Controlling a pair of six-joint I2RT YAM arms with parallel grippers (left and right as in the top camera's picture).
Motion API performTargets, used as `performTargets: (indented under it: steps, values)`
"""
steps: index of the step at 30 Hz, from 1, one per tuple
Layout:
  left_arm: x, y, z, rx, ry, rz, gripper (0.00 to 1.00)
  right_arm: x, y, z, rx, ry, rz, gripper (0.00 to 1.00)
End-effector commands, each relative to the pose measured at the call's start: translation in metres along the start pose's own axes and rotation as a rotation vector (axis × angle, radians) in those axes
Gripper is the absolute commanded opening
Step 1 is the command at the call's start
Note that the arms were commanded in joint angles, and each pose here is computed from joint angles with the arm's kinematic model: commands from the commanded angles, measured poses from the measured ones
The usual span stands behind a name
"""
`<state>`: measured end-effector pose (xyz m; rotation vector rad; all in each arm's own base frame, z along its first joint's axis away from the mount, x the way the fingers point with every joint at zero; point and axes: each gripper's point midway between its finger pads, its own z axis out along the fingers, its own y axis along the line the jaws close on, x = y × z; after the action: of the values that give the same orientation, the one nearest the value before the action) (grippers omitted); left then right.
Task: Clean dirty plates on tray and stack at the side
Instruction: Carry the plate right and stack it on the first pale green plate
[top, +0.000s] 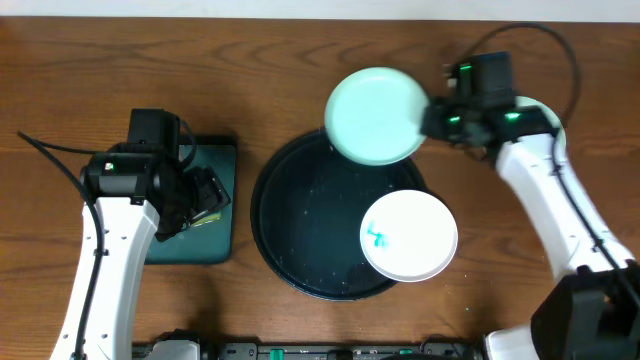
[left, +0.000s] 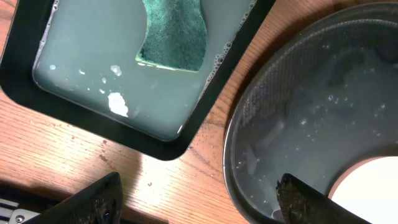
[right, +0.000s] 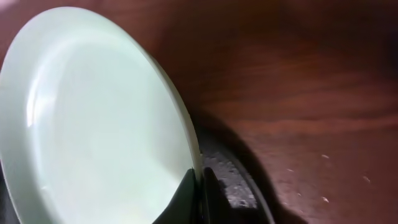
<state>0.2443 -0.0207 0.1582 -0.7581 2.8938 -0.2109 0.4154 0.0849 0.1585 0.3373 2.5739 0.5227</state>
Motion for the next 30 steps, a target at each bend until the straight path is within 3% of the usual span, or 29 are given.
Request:
performTargets:
  steps: [1,14,24,30]
  values:
    - [0.001,0.001,0.000,-0.006,0.000,0.012,0.80,-0.012,-0.036,-0.003,-0.031,0.022,0.188,0.01]
    - [-0.001,0.000,0.000,-0.002,-0.006,0.012,0.80,-0.025,-0.201,-0.018,0.145,-0.012,0.578,0.01]
    - [-0.001,0.000,0.000,-0.002,-0.007,0.012,0.80,-0.014,-0.273,-0.028,0.267,-0.041,0.723,0.02]
    - [-0.001,0.000,0.000,-0.002,-0.007,0.012,0.80,-0.015,-0.291,-0.036,0.297,-0.071,0.748,0.02]
